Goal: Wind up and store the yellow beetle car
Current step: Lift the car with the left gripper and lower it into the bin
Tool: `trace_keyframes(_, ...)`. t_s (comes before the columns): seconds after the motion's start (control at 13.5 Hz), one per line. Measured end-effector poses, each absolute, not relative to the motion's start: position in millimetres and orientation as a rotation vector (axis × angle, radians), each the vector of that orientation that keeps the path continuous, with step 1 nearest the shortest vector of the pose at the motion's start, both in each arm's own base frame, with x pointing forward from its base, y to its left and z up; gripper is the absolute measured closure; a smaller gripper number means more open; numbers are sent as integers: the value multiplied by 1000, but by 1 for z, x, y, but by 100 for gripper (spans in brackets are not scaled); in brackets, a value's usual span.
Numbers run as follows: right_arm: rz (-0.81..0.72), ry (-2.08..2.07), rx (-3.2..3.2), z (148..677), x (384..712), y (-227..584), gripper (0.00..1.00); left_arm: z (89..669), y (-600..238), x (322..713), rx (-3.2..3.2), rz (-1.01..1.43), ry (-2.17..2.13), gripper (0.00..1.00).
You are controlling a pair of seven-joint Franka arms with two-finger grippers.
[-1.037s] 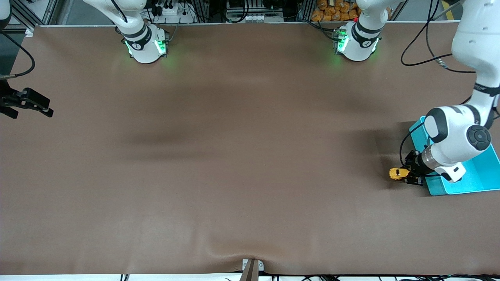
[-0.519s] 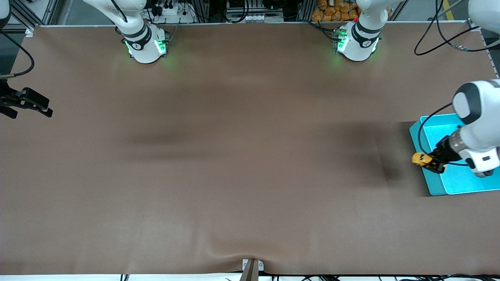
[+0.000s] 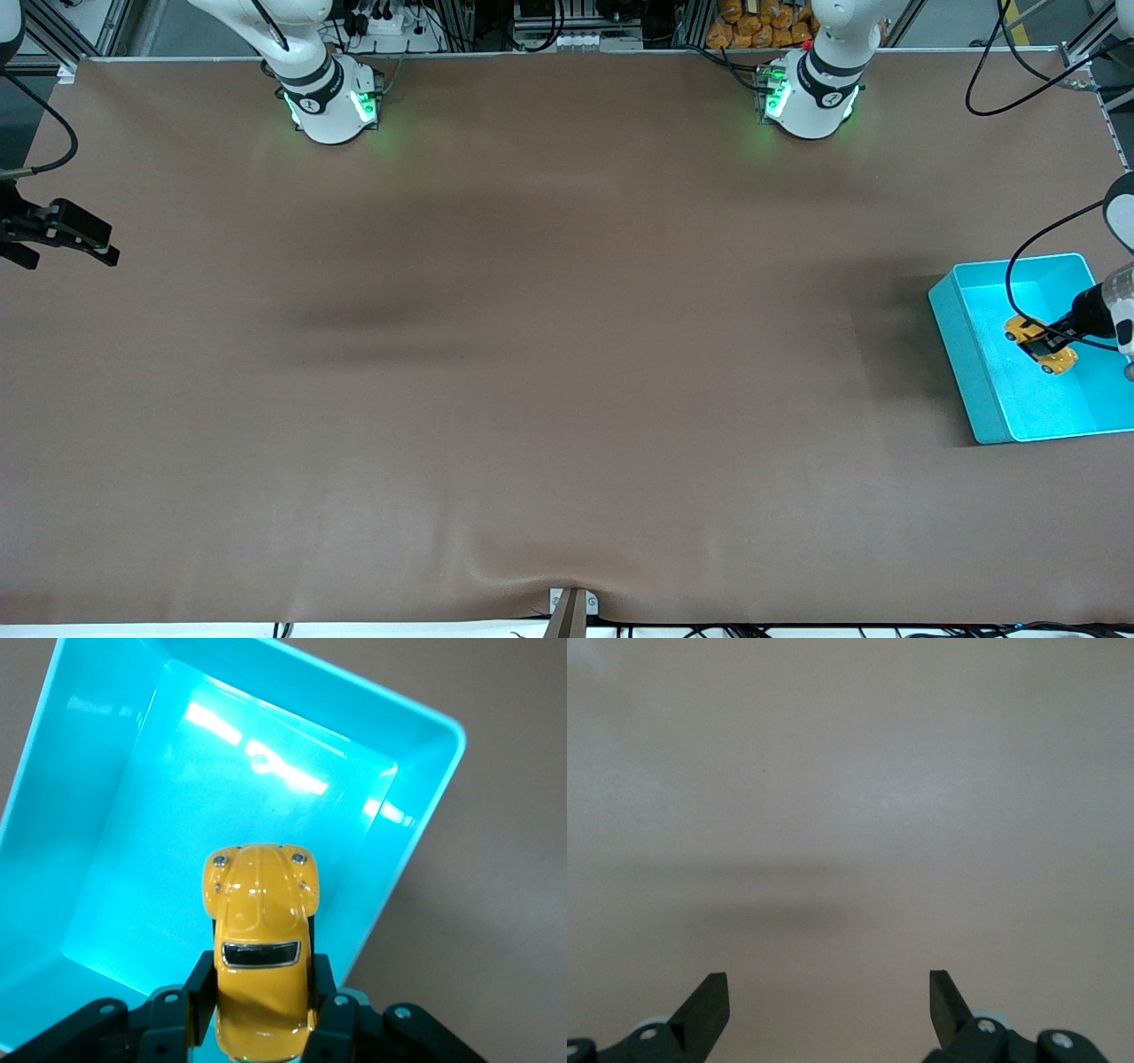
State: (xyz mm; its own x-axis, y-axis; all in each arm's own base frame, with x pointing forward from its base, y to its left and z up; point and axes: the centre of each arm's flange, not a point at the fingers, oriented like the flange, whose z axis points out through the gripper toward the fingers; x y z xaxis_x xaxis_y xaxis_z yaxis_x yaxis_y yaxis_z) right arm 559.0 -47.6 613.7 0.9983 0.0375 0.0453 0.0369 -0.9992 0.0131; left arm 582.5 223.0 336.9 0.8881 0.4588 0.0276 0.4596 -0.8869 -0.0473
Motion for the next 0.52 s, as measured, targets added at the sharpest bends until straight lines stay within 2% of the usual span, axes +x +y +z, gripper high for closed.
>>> trace_keyframes(0.52, 71, 59, 3128, 614, 559, -47, 0, 284, 266, 568, -3000, 68, -397, 54)
